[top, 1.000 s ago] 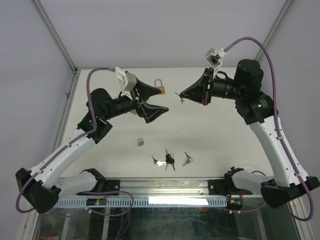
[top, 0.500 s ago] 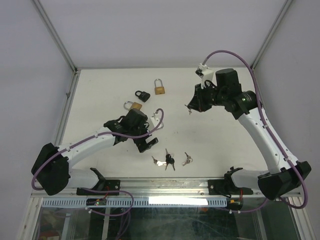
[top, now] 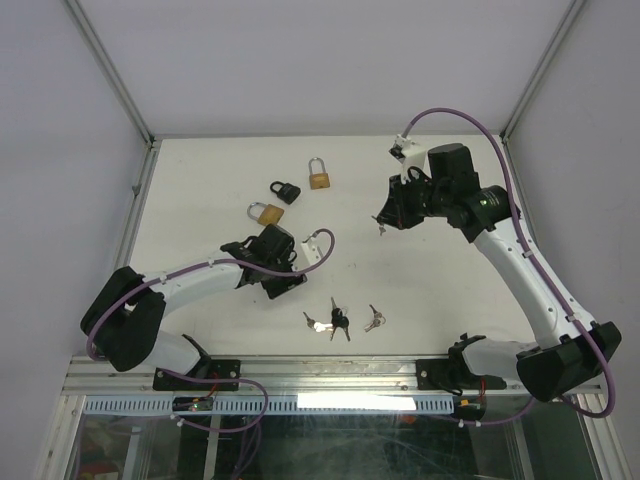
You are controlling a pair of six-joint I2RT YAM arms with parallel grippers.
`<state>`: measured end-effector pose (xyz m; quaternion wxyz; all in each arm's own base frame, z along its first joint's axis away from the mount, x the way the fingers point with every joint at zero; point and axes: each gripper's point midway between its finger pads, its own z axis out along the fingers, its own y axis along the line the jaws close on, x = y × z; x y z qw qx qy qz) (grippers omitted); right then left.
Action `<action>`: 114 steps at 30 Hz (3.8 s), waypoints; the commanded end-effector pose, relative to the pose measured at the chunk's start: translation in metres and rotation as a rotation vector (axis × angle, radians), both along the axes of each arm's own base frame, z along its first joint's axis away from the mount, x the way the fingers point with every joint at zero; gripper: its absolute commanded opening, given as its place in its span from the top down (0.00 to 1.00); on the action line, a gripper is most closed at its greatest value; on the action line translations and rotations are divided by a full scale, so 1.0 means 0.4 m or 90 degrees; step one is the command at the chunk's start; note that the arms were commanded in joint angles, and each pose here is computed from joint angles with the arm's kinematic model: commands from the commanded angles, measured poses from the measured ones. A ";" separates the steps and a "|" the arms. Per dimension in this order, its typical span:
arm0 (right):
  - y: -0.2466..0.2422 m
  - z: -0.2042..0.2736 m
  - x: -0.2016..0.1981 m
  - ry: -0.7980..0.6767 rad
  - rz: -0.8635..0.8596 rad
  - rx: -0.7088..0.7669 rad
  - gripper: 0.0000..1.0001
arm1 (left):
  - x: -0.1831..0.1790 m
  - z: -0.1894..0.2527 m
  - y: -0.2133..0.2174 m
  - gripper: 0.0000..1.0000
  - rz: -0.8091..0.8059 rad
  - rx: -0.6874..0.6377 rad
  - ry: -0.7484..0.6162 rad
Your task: Unlock with the key
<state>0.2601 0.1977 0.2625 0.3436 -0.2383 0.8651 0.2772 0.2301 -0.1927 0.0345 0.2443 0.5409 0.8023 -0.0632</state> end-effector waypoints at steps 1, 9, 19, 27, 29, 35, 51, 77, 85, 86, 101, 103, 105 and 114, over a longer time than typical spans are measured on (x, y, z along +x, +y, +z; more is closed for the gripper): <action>0.010 0.059 0.007 -0.062 0.012 0.025 1.00 | 0.034 0.042 -0.042 0.53 -0.007 -0.049 -0.022; 0.008 0.073 0.010 -0.074 0.012 0.024 1.00 | -0.007 0.022 -0.044 0.69 -0.031 -0.060 0.021; 0.048 0.167 -0.037 -0.098 0.091 0.098 1.00 | 0.034 0.186 -0.131 1.00 -0.004 -0.231 -0.001; 0.085 0.305 -0.126 -0.136 0.241 0.161 1.00 | -0.005 0.737 -0.237 1.00 -0.158 -0.704 -0.021; 0.091 0.348 -0.145 -0.158 0.267 0.183 1.00 | -0.057 0.838 -0.244 1.00 -0.213 -0.793 -0.004; 0.115 0.468 -0.217 -0.219 0.349 0.278 1.00 | -0.110 1.022 -0.252 1.00 -0.325 -0.888 -0.007; 0.092 0.581 -0.270 -0.356 0.362 0.313 1.00 | -0.152 1.176 -0.303 1.00 -0.379 -0.944 0.018; 0.098 0.556 -0.246 -0.348 0.359 0.299 1.00 | -0.172 1.207 -0.319 1.00 -0.388 -0.965 -0.003; 0.100 0.550 -0.241 -0.342 0.359 0.297 1.00 | -0.174 1.208 -0.324 1.00 -0.391 -0.968 -0.001; 0.101 0.546 -0.240 -0.339 0.359 0.296 1.00 | -0.173 1.208 -0.324 1.00 -0.391 -0.968 -0.002; 0.102 0.559 -0.244 -0.346 0.366 0.301 1.00 | -0.166 1.179 -0.341 1.00 -0.378 -0.954 0.015; 0.100 0.562 -0.243 -0.350 0.364 0.299 1.00 | -0.166 1.173 -0.343 1.00 -0.381 -0.948 0.015; 0.100 0.565 -0.241 -0.355 0.360 0.296 1.00 | -0.165 1.162 -0.347 1.00 -0.385 -0.937 0.017; 0.101 0.572 -0.230 -0.368 0.359 0.291 1.00 | -0.150 1.132 -0.359 1.00 -0.371 -0.919 0.021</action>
